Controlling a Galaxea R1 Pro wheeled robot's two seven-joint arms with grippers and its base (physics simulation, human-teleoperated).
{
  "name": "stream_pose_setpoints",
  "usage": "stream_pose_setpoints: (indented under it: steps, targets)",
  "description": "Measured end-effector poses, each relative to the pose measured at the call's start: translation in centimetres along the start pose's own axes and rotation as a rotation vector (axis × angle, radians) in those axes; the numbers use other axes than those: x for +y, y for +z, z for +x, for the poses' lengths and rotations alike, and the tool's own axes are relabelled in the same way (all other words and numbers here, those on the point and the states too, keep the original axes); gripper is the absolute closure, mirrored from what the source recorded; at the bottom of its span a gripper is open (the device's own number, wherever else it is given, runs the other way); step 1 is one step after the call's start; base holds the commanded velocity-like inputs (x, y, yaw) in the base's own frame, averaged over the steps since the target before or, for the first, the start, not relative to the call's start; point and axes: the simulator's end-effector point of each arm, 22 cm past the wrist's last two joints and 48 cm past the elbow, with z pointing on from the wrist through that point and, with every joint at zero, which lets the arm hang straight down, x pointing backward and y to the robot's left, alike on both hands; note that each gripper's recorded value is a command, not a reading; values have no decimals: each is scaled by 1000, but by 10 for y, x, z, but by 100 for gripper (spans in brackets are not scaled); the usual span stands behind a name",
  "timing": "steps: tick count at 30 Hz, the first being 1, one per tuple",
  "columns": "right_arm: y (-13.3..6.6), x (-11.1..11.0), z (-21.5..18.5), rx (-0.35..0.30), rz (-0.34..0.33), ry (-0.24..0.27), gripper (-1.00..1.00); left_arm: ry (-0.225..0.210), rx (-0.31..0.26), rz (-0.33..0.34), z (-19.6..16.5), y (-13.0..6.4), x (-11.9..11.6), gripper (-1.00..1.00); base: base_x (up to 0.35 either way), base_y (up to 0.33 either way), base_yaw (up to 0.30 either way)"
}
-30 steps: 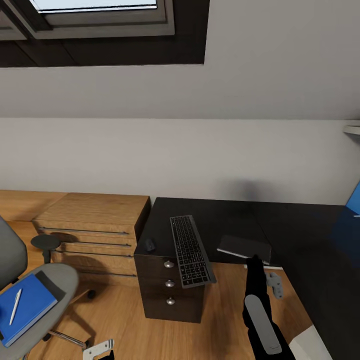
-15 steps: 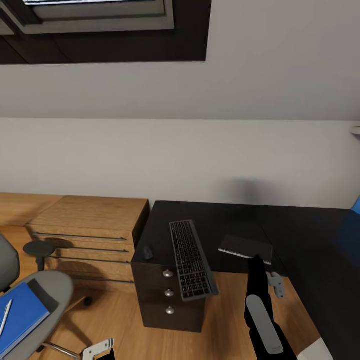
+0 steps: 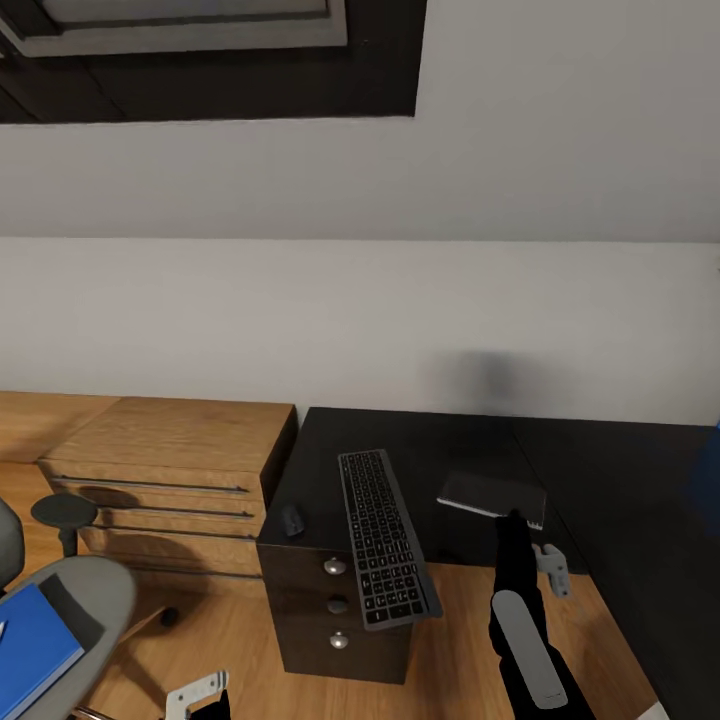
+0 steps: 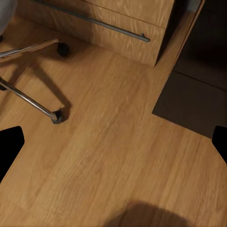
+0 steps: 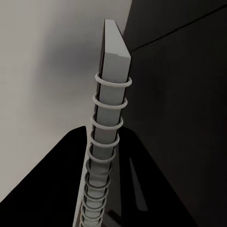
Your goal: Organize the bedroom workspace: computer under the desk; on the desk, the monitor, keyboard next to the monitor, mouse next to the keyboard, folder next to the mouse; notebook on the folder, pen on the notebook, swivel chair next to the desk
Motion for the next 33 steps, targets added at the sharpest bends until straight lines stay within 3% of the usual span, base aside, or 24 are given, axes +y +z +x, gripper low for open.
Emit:
stream_pose_setpoints:
  steps: [33]
  targets:
    - [12,-44,18,0,0,1,100,-2,-5,-1,31,36,-3,-100,0,0,0]
